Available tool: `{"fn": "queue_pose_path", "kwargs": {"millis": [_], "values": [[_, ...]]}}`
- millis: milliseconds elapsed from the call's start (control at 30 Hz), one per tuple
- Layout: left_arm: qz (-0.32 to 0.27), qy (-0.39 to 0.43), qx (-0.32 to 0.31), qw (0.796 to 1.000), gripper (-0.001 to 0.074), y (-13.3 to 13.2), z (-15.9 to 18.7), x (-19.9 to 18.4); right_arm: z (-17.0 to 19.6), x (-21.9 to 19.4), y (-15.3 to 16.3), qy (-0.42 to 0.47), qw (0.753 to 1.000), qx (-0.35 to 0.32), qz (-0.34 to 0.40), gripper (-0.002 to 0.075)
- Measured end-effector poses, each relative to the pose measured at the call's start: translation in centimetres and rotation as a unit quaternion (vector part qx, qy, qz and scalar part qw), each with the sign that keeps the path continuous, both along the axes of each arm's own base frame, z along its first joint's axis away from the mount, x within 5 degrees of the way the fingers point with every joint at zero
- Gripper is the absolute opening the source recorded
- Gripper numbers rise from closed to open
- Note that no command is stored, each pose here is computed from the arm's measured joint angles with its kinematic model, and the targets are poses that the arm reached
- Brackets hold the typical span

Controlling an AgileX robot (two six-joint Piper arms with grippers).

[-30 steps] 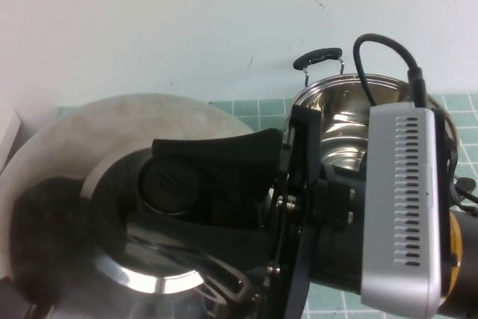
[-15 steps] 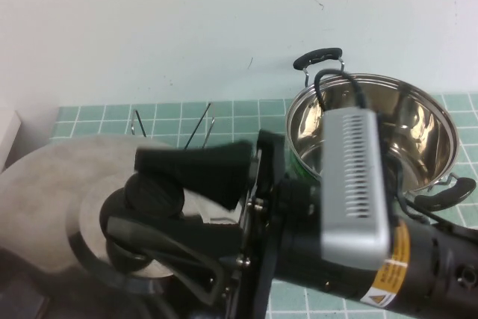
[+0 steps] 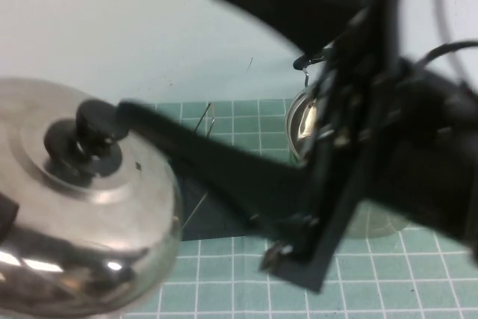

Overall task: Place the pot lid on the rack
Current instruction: Hand over the pot lid, then place the pot lid on the pot rack

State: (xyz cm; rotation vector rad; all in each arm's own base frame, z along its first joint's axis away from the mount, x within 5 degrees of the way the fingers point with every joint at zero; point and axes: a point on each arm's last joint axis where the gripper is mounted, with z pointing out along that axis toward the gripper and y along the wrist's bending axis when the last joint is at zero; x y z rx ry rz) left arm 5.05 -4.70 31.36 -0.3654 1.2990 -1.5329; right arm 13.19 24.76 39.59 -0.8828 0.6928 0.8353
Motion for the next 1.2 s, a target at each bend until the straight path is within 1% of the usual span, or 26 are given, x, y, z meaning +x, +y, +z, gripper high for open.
{"fn": "queue_pose_path", "kwargs": {"millis": [67,133,167,233,300,367,433,467,533,667,767,833,933,1000,1100,1200], "values": [[0.025,-0.011,0.059,0.998,0.0066,-0.1,1.3,0.5,1.3,-0.5,-1.4,-0.03,0.998,-0.015,-0.046,0.065],[0.042,-0.01,0.117,0.992,0.0066,-0.2,2.1,1.5,2.3,-0.9,-3.1,-0.044,0.994,-0.043,-0.095,0.0631],[0.045,-0.007,0.141,0.989,0.0066,-0.3,2.5,2.2,2.7,-1.1,-3.8,-0.051,0.99,-0.06,-0.117,0.061],[0.042,0.003,0.169,0.985,0.0066,-0.5,3.3,3.6,3.1,-1.5,-5.5,-0.052,0.98,-0.104,-0.159,0.0544],[0.024,0.016,0.192,0.981,0.0066,-0.9,3.8,5.3,3.3,-2.1,-7.5,-0.038,0.967,-0.157,-0.197,0.0424],[-0.002,0.025,0.216,0.976,0.0066,-1.5,4.2,7.4,3.2,-2.8,-9.7,-0.013,0.952,-0.205,-0.226,0.026],[-0.024,0.038,0.239,0.97,0.0066,-2.0,4.2,9.8,3.1,-3.6,-11.9,0.009,0.939,-0.238,-0.248,0.0123],[-0.033,0.044,0.25,0.967,0.0066,-2.3,4.2,10.9,3.0,-4.0,-12.9,0.021,0.931,-0.256,-0.259,0.0081],[-0.043,0.048,0.269,0.961,0.0066,-2.5,4.3,13.0,2.4,-4.7,-14.8,0.048,0.912,-0.297,-0.28,0.0036],[-0.037,0.061,0.312,0.947,0.0066,-2.7,4.0,16.2,1.2,-5.7,-18.3,0.113,0.869,-0.356,-0.325,0.0011],[-0.025,0.071,0.334,0.939,0.0066,-2.6,3.5,17.9,0.5,-5.9,-19.9,0.157,0.838,-0.383,-0.356,0.0007],[-0.025,0.079,0.342,0.936,0.0066,-2.7,3.1,18.9,0.2,-6.0,-20.4,0.173,0.824,-0.394,-0.368,0.0006],[-0.034,0.081,0.365,0.927,0.0066,-3.8,2.5,19.8,0.1,-5.9,-20.6,0.177,0.819,-0.396,-0.376,0.0006],[-0.033,0.082,0.393,0.915,0.0066,-4.8,1.8,20.2,0.1,-5.8,-20.7,0.174,0.818,-0.396,-0.381,0.0006],[-0.021,0.077,0.451,0.889,0.0066,-6.5,0.6,20.6,0.2,-5.8,-20.7,0.174,0.817,-0.394,-0.384,0.0006],[-0.01,0.075,0.478,0.875,0.0066,-7.7,-0.2,20.9,0.2,-5.8,-20.7,0.179,0.817,-0.39,-0.384,0.0005]]}}
